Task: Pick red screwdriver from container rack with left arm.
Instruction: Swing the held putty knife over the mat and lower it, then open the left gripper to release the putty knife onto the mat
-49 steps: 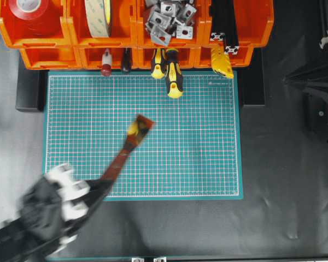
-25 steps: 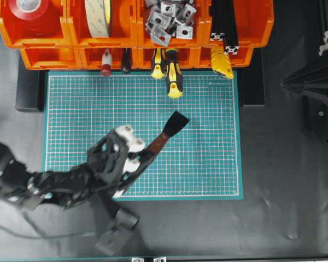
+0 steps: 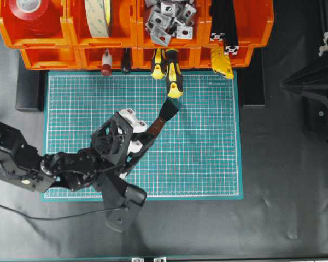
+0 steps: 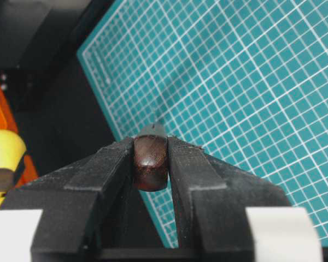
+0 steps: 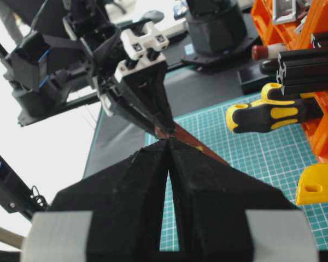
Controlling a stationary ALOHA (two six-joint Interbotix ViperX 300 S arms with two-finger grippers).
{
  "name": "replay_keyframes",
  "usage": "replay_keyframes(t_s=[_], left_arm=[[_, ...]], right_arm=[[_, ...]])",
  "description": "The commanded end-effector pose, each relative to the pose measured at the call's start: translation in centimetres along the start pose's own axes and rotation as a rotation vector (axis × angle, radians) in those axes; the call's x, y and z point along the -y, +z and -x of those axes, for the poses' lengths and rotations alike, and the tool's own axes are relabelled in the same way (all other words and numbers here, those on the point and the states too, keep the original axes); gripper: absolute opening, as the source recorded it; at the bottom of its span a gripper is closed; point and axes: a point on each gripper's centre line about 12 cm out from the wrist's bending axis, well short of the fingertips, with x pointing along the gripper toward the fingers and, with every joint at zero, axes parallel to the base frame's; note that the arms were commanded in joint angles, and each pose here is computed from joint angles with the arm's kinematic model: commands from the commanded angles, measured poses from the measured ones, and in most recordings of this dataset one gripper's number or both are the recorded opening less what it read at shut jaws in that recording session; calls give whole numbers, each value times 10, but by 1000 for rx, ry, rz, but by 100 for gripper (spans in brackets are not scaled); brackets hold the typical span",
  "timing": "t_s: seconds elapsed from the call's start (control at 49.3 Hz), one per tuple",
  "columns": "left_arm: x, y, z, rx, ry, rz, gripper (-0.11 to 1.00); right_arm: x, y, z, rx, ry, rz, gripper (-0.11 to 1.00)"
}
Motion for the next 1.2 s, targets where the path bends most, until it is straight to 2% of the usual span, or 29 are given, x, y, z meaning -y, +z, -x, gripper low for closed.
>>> replay_keyframes(t_s=[0.0, 0.101, 0.406, 0.466, 0.588, 0.649, 0.71, 0.771, 0.831, 0.933, 1.176], left_arm=[[-7, 2, 4, 18, 12, 16, 21], [-6, 3, 4, 20, 10, 37, 21], [-3, -2, 3, 13, 2, 151, 22], [-1, -3, 3, 15, -3, 159, 32], [6, -5, 2, 36, -24, 154, 68], [9, -6, 2, 55, -38, 154, 82], [11, -7, 2, 59, -44, 164, 89], [12, -8, 3, 60, -48, 186, 89], [14, -9, 3, 56, -53, 227, 88], [19, -12, 2, 47, -64, 321, 88], [32, -15, 7, 37, -95, 639, 88]], right_arm=[[-5, 12, 1, 25, 12, 2, -1], [-5, 12, 1, 24, 11, 3, -1], [-5, 11, 1, 22, 10, 5, -1], [-5, 11, 0, 19, 9, 5, -1], [-4, 10, 0, 12, 7, 7, -1], [-4, 10, 0, 11, 6, 7, -1], [-4, 10, 0, 11, 6, 7, -1], [-4, 10, 0, 11, 6, 7, -1], [-4, 9, 0, 9, 6, 7, -1], [-4, 9, 0, 8, 5, 7, -1], [-4, 8, 0, -1, 2, 8, -1]])
